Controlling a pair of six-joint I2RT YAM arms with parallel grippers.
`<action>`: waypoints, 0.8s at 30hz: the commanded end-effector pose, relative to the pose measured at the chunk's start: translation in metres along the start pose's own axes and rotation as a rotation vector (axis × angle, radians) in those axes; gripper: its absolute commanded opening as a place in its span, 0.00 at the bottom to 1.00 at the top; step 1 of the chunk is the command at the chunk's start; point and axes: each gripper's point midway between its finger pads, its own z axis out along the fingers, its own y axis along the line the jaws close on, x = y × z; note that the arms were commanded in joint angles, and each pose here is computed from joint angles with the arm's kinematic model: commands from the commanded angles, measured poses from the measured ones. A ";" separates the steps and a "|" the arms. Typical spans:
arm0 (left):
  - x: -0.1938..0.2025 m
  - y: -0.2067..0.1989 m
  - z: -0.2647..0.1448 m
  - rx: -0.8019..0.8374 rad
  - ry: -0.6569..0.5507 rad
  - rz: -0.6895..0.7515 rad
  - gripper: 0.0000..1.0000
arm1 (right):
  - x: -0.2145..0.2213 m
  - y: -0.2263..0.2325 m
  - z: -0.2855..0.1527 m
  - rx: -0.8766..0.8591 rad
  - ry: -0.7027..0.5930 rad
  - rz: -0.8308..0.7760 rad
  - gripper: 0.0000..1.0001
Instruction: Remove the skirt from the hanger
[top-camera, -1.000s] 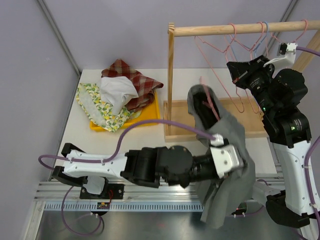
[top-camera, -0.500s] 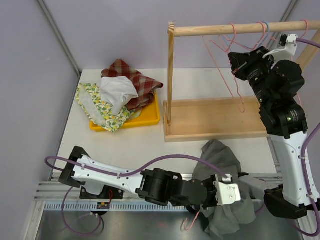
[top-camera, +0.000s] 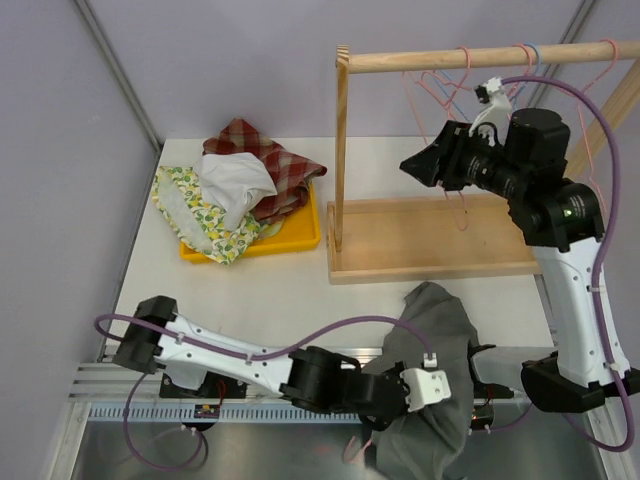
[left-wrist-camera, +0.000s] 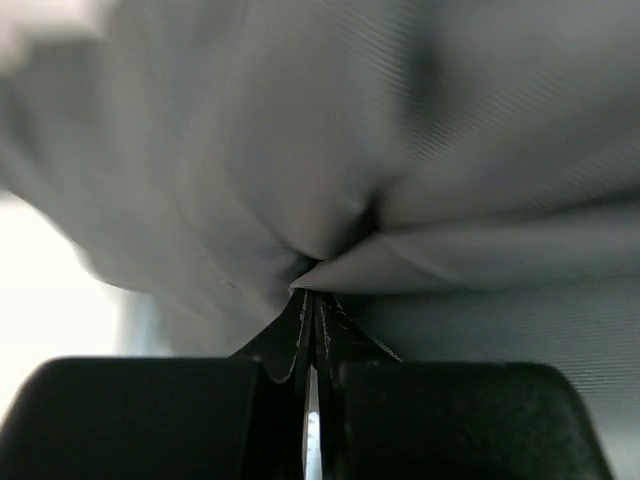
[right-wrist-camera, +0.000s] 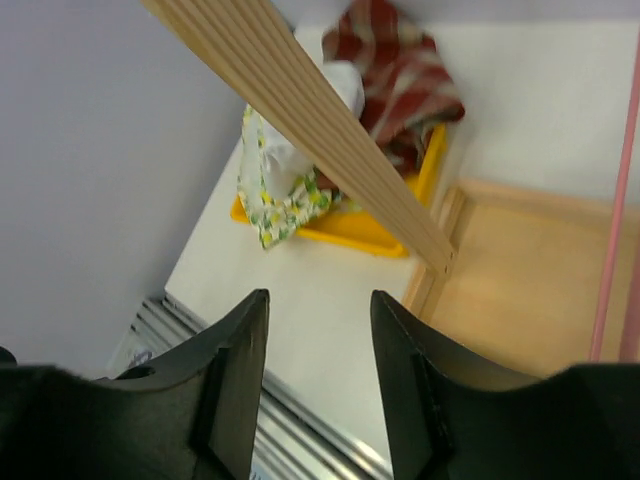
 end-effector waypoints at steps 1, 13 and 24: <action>0.110 -0.005 0.035 -0.014 0.318 -0.101 0.00 | 0.043 -0.009 0.000 -0.016 0.164 -0.017 0.54; 0.057 0.020 0.009 -0.210 0.176 -0.284 0.99 | 0.038 -0.004 -0.012 -0.023 0.111 -0.040 0.65; 0.069 0.090 -0.104 -0.451 -0.084 -0.655 0.99 | 0.059 -0.012 -0.003 -0.036 0.149 -0.010 0.70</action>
